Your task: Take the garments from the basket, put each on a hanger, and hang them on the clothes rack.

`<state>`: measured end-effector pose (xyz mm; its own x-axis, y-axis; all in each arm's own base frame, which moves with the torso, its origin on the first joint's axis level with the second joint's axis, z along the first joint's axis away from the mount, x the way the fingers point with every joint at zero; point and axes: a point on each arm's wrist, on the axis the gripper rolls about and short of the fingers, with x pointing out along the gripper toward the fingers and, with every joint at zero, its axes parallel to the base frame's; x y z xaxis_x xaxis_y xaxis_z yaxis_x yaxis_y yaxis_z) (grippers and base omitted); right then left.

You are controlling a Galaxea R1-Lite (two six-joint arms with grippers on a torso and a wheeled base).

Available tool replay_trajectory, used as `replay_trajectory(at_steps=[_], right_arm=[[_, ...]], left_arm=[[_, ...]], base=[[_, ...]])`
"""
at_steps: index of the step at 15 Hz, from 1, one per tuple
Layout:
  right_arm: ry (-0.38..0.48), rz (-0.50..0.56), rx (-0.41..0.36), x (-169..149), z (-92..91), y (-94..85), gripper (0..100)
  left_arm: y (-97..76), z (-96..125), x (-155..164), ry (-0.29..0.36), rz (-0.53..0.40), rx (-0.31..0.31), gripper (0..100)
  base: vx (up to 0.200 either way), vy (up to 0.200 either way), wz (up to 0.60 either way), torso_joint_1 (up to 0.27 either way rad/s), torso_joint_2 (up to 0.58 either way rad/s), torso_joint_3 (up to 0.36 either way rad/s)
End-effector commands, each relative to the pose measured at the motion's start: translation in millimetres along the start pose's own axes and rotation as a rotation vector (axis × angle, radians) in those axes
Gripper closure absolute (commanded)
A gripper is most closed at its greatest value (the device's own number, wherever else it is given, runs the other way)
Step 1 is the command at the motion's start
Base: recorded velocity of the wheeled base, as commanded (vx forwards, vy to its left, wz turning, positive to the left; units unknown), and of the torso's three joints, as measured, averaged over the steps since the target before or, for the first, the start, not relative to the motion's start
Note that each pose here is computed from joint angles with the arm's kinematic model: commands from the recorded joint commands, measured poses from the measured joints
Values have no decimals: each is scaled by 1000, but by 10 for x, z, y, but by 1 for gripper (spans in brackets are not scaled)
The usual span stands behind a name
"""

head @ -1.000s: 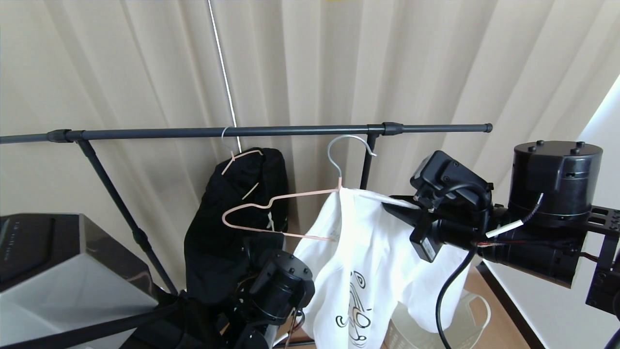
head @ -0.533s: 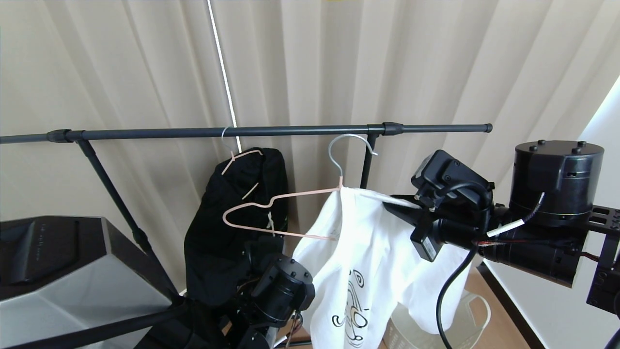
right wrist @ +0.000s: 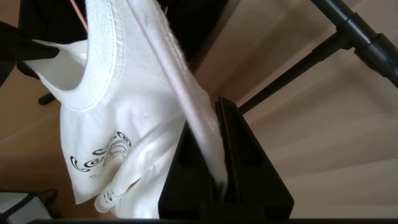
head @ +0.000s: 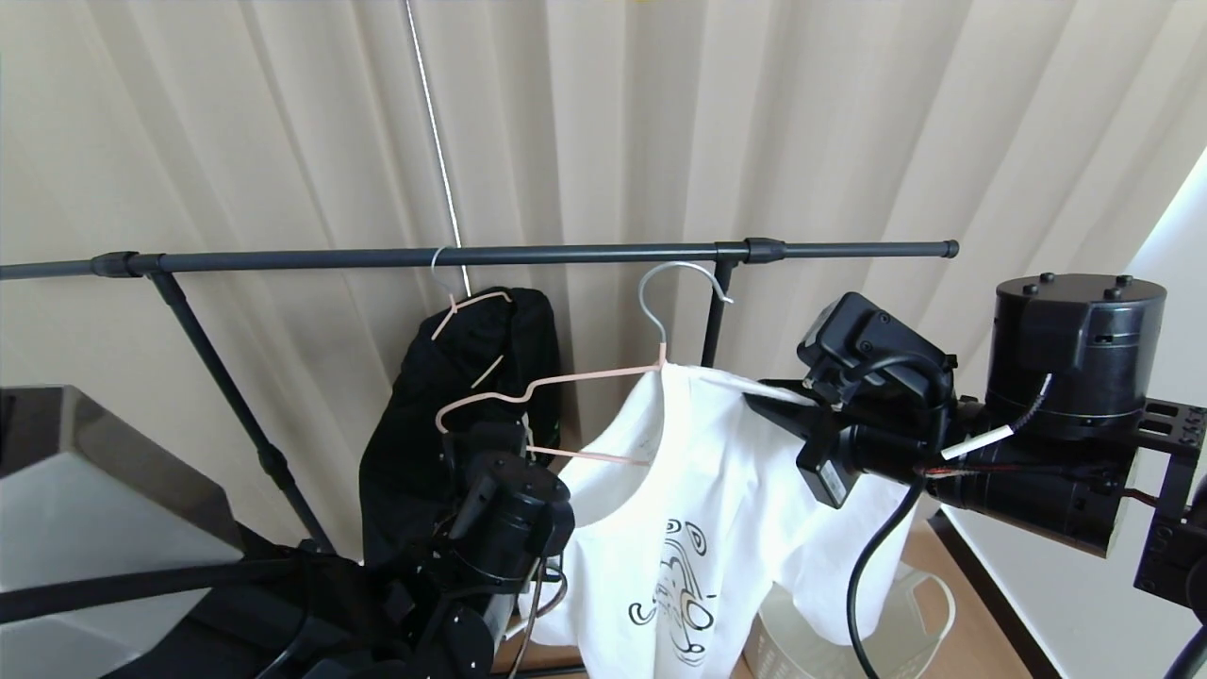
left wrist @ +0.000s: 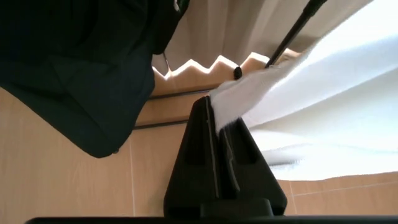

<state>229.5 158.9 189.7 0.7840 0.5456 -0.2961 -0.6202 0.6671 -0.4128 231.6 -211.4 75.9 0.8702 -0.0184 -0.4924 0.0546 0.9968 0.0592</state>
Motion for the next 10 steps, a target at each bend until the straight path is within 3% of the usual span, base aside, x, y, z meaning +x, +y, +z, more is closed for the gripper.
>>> replay_trajectory(at_steps=[1, 10], right_arm=[[4, 3, 0, 11, -9, 6, 100], [7, 3, -1, -30, -26, 9, 100]], left_arm=[[74, 151, -90, -44, -4, -24, 100], [380, 378, -39, -97, 74, -32, 100]], base=[[0, 0, 0, 0, 0, 0], [0, 0, 0, 0, 0, 0]])
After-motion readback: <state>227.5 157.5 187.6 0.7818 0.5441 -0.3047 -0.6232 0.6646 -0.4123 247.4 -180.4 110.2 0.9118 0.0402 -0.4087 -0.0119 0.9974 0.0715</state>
